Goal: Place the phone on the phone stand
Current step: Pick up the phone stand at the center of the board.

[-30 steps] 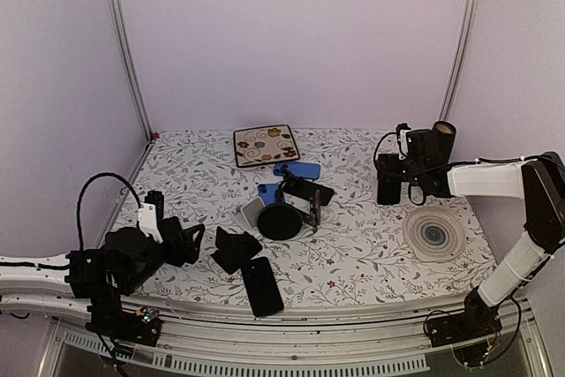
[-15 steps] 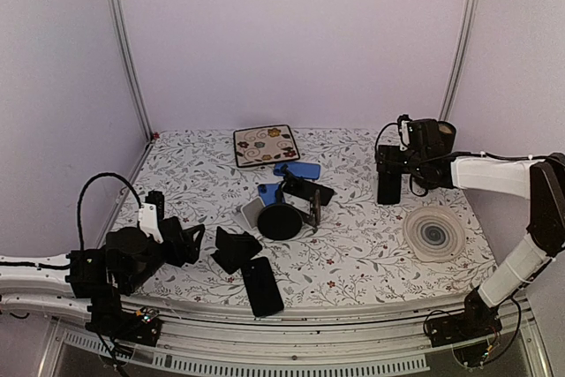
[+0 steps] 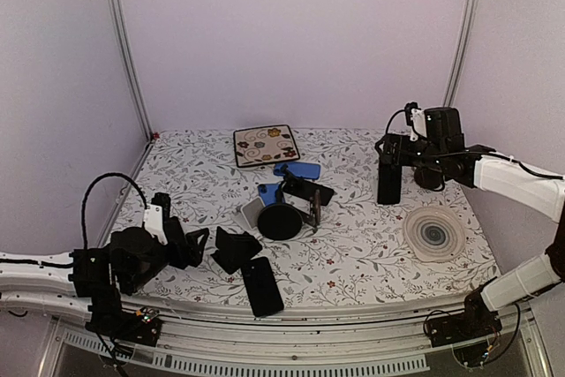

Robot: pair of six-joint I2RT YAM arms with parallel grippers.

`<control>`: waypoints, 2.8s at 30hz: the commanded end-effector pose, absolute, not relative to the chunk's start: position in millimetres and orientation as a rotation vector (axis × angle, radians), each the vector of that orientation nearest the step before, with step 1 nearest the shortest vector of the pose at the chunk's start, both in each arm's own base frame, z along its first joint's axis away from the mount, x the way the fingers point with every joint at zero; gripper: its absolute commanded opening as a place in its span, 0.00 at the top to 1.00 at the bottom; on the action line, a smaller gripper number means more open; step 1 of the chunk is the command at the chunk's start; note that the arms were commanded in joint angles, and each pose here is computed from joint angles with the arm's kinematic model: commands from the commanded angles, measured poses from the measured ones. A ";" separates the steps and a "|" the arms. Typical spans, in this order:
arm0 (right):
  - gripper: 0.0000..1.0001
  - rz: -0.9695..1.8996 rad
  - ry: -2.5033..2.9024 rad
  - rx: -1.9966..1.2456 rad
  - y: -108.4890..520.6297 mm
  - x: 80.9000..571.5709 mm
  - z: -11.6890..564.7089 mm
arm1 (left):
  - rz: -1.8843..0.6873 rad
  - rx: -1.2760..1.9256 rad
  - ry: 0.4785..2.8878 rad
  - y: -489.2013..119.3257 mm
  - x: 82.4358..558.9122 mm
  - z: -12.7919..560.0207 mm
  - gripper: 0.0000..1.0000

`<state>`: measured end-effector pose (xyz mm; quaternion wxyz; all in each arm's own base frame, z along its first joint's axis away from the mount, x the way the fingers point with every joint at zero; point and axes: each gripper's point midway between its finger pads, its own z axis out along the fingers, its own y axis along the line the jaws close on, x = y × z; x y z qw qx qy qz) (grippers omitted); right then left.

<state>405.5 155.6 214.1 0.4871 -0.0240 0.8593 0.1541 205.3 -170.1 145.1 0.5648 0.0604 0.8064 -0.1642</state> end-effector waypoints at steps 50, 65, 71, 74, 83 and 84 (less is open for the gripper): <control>0.42 0.754 2.410 -0.197 352.1 349.1 69.5 | -0.371 -0.009 1.955 -156.6 223.5 139.0 0.03; 0.71 0.755 2.425 -0.166 350.1 347.7 67.8 | -0.287 0.061 1.887 -151.9 230.0 154.2 0.03; 0.78 0.777 2.415 -0.142 344.4 341.3 72.7 | -0.285 0.065 1.871 -151.5 230.3 156.9 0.03; 0.82 0.786 2.410 -0.124 339.9 338.4 74.6 | -0.283 0.048 1.865 -148.4 230.2 157.8 0.03; 0.93 0.825 2.385 -0.089 331.2 330.2 83.9 | -0.279 0.002 1.833 -138.1 229.3 162.0 0.03; 0.94 0.824 2.388 -0.083 329.4 328.7 83.0 | -0.281 0.003 1.833 -138.4 229.0 161.7 0.03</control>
